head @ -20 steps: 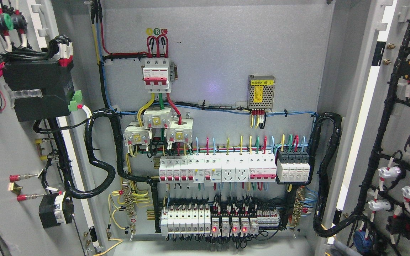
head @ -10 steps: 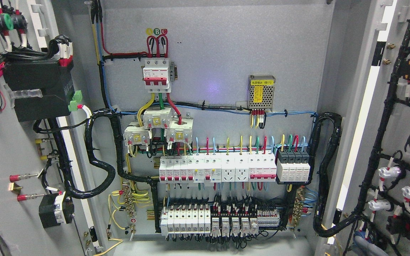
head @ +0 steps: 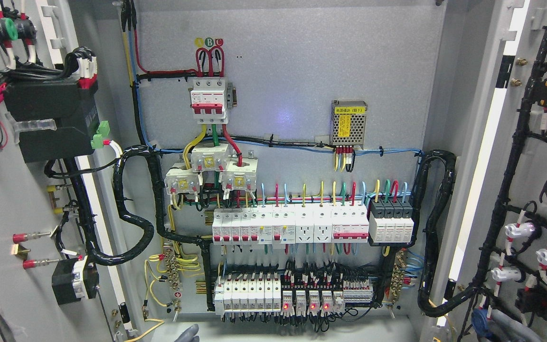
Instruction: Open door with both hands
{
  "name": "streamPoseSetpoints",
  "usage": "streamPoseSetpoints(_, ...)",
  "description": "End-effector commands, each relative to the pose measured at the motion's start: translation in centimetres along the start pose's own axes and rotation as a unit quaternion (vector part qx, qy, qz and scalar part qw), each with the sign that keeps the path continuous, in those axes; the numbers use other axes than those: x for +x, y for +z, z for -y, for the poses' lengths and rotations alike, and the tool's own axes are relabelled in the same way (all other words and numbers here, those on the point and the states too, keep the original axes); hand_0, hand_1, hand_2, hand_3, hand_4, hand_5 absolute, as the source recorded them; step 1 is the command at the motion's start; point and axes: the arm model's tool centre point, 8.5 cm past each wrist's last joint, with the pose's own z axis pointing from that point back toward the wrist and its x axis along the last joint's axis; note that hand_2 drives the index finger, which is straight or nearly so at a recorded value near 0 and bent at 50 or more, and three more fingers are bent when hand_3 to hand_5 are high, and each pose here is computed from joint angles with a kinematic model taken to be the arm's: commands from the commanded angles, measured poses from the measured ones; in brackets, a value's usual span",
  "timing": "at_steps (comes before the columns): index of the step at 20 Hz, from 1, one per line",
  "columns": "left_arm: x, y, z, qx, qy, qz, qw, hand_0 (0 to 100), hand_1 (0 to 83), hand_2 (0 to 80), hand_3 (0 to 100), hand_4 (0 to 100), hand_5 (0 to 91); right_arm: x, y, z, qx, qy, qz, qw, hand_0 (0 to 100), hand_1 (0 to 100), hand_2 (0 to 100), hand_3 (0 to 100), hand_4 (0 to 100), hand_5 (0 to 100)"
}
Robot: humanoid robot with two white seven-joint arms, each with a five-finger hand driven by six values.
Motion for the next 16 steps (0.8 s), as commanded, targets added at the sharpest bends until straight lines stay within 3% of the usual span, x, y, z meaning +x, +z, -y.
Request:
streamPoseSetpoints(1,0.7,0.0,-2.4,0.03,-0.011,0.009,0.999,0,0.0,0.0,0,0,0.0,1.2,-0.2,1.6,0.002,0.034,0.003,0.999,19,0,0,0,0,0)
streamPoseSetpoints(6,0.9,0.3,-2.6,0.033,-0.013,0.019,0.999,0,0.0,0.0,0,0,0.0,1.1,0.1,2.2,-0.006,0.036,-0.004,0.999,19,0,0,0,0,0)
streamPoseSetpoints(16,1.9,0.8,-6.1,0.067,-0.015,0.019,0.997,0,0.0,0.0,0,0,0.0,0.4,0.7,2.7,-0.018,0.031,-0.015,0.999,19,0,0,0,0,0)
